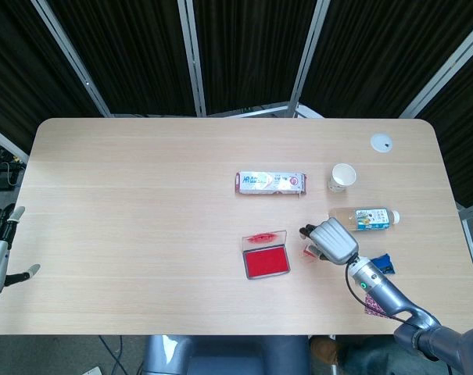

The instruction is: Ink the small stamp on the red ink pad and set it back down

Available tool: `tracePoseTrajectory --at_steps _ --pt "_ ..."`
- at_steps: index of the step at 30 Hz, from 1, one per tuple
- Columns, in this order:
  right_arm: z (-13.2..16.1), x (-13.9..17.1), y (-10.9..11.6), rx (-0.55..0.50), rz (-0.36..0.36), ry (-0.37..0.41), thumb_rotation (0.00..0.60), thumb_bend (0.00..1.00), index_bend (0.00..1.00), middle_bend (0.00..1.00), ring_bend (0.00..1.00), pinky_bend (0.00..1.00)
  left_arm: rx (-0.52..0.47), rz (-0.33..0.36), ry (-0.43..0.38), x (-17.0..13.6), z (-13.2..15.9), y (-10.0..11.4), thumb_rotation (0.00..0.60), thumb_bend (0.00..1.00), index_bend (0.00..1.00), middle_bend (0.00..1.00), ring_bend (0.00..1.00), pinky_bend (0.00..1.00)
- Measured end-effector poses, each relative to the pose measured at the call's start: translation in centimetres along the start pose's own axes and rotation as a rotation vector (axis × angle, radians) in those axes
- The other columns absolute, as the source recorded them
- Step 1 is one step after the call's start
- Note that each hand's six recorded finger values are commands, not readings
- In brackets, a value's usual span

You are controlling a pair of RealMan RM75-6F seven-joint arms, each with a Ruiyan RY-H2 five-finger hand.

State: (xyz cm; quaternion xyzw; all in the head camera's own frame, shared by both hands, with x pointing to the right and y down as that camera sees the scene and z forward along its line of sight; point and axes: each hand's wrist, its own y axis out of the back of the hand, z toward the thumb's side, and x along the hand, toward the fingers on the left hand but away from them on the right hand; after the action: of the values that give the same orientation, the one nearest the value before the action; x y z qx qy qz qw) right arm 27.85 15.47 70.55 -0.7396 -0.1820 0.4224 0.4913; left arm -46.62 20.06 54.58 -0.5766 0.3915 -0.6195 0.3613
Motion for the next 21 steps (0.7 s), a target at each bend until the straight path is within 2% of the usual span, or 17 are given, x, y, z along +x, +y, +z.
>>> tracePoseTrajectory --at_steps 7,9,12,14,16,17,19,21 --pt "-0.3 1.8 4.6 -0.041 -0.113 -0.007 0.600 0.30 0.42 0.53 0.81 1.00 -0.021 0.010 -0.025 -0.4 0.2 0.6 0.600 0.00 0.00 0.00 0.00 0.00" --pt "-0.5 2.9 6.0 -0.056 -0.151 -0.019 0.600 0.28 0.41 0.49 0.80 0.95 -0.026 0.011 -0.035 -0.6 0.3 0.7 0.600 0.00 0.00 0.00 0.00 0.00" --pt "-1.0 5.4 8.3 -0.092 -0.216 -0.065 0.600 0.15 0.30 0.34 0.69 0.75 -0.035 0.012 -0.045 -0.8 0.3 0.8 0.600 0.00 0.00 0.00 0.00 0.00" --pt "-1.7 7.6 9.6 -0.114 -0.254 -0.115 0.600 0.02 0.15 0.16 0.46 0.51 -0.043 0.016 -0.048 -0.9 0.2 1.0 0.600 0.00 0.00 0.00 0.00 0.00" --pt "-2.5 9.8 10.5 -0.123 -0.264 -0.174 0.600 0.00 0.05 0.05 0.23 0.28 -0.050 0.021 -0.050 -1.0 0.1 1.2 0.600 0.00 0.00 0.00 0.00 0.00" --pt "-2.7 10.6 10.7 -0.129 -0.261 -0.200 0.600 0.00 0.02 0.02 0.12 0.17 -0.052 0.023 -0.052 -1.1 0.1 1.3 0.600 0.00 0.00 0.00 0.00 0.00" --pt "-3.0 12.3 10.9 -0.151 -0.246 -0.257 0.600 0.00 0.00 0.00 0.02 0.05 -0.055 0.028 -0.059 -1.2 0.1 1.5 0.600 0.00 0.00 0.00 0.00 0.00" --pt "-3.1 13.5 11.0 -0.174 -0.229 -0.305 0.600 0.00 0.00 0.00 0.00 0.00 -0.056 0.034 -0.067 -1.4 0.1 1.6 0.600 0.00 0.00 0.00 0.00 0.00"
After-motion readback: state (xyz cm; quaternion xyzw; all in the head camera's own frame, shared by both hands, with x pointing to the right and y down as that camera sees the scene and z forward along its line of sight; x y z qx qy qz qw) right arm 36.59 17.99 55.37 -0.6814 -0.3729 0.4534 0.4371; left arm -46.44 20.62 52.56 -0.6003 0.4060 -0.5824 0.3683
